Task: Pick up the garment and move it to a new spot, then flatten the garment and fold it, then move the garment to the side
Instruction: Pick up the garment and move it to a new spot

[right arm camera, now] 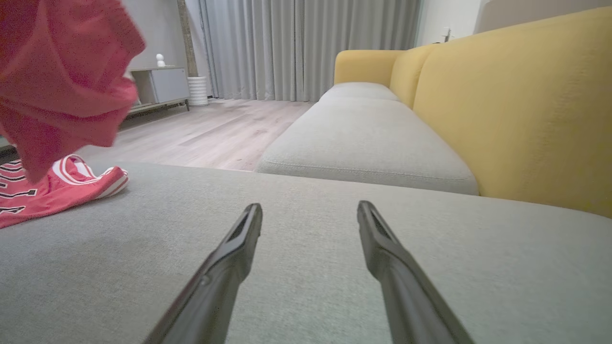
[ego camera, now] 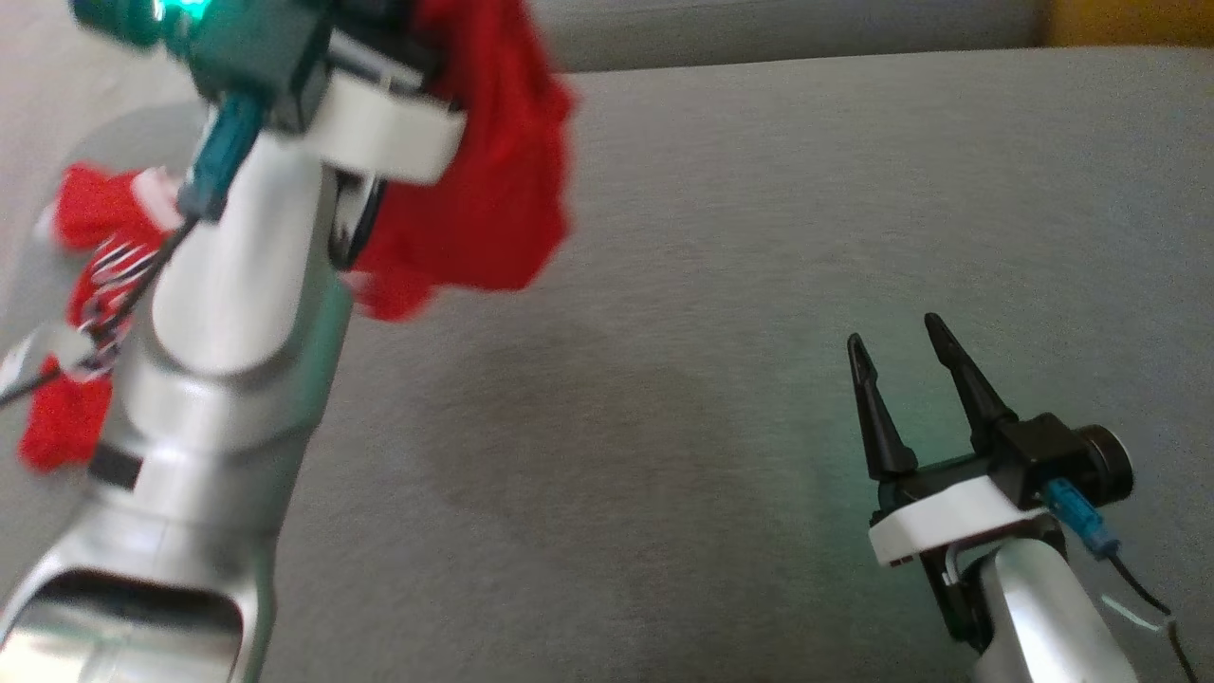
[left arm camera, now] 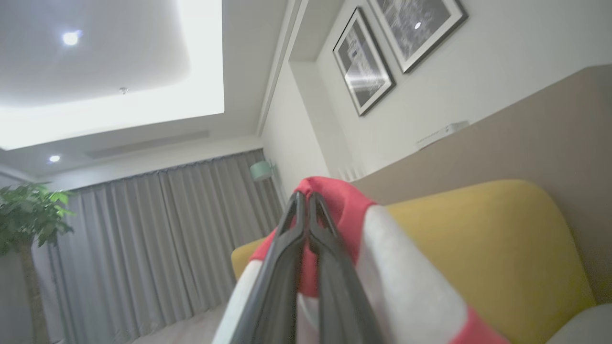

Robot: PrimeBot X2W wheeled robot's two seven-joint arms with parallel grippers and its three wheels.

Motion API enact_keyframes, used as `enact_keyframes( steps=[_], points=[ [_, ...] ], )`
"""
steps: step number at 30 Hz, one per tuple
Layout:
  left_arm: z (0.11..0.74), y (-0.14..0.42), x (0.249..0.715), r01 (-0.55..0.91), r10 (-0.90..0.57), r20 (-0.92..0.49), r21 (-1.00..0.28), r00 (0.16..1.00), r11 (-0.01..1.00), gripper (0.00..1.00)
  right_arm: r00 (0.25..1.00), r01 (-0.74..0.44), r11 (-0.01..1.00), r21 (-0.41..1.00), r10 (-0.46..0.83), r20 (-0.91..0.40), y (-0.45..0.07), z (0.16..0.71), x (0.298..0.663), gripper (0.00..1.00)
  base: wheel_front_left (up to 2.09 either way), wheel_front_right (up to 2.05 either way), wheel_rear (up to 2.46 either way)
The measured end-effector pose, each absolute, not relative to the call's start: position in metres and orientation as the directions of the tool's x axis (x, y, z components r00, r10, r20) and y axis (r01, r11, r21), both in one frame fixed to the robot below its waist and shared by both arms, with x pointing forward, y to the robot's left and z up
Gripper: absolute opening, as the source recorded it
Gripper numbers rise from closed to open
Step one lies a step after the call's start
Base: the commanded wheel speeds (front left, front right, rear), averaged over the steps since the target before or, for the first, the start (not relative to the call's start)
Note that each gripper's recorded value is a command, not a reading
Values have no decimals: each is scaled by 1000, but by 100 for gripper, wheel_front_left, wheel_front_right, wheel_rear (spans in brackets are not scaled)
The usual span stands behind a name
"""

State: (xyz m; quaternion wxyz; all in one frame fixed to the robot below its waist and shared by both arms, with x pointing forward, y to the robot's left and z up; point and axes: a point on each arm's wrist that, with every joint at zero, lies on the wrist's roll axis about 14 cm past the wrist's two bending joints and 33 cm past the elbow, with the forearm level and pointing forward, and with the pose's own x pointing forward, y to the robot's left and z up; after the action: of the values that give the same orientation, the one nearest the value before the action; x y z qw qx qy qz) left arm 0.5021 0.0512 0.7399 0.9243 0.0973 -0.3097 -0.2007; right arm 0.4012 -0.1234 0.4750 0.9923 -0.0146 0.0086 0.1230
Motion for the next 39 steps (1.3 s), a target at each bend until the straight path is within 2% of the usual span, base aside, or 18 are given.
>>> enact_keyframes(
  steps=[7,11,15,20,21,22,26,30,34,39],
  points=[
    [804,-65,473,530,-611,620,343,493,776,0,998,-53,999,-14,53,25,-187,494,369,100,0,0,0],
    [797,-105,466,624,-666,593,324,451,711,0,999,21,1000,-7,-20,26,-209,494,352,100,0,0,0],
    [731,-146,467,706,-761,449,328,469,628,0,995,96,995,-4,-95,31,-231,497,336,100,0,0,0],
    [573,-143,463,758,-787,155,213,597,616,0,992,124,992,1,-124,-12,-238,485,333,100,0,0,0],
    [545,-135,459,756,-776,102,179,622,630,38,993,119,993,0,-119,-23,-237,482,334,100,0,0,0],
    [519,-126,454,749,-761,49,152,646,645,100,993,111,994,1,-111,-35,-234,478,336,100,0,0,0],
    [472,-87,440,670,-669,-41,58,743,740,100,995,83,996,14,-83,-59,-224,469,343,100,0,0,0],
    [479,-49,432,556,-556,-3,14,831,831,100,995,67,997,34,-64,-79,-218,461,347,100,0,0,0],
    [485,11,419,366,-366,12,-67,931,928,100,993,35,997,63,-27,-117,-203,446,338,100,0,0,0],
    [485,75,380,169,-170,0,-122,985,978,100,992,-11,997,71,20,-125,-189,442,333,100,0,0,0]
  ],
)
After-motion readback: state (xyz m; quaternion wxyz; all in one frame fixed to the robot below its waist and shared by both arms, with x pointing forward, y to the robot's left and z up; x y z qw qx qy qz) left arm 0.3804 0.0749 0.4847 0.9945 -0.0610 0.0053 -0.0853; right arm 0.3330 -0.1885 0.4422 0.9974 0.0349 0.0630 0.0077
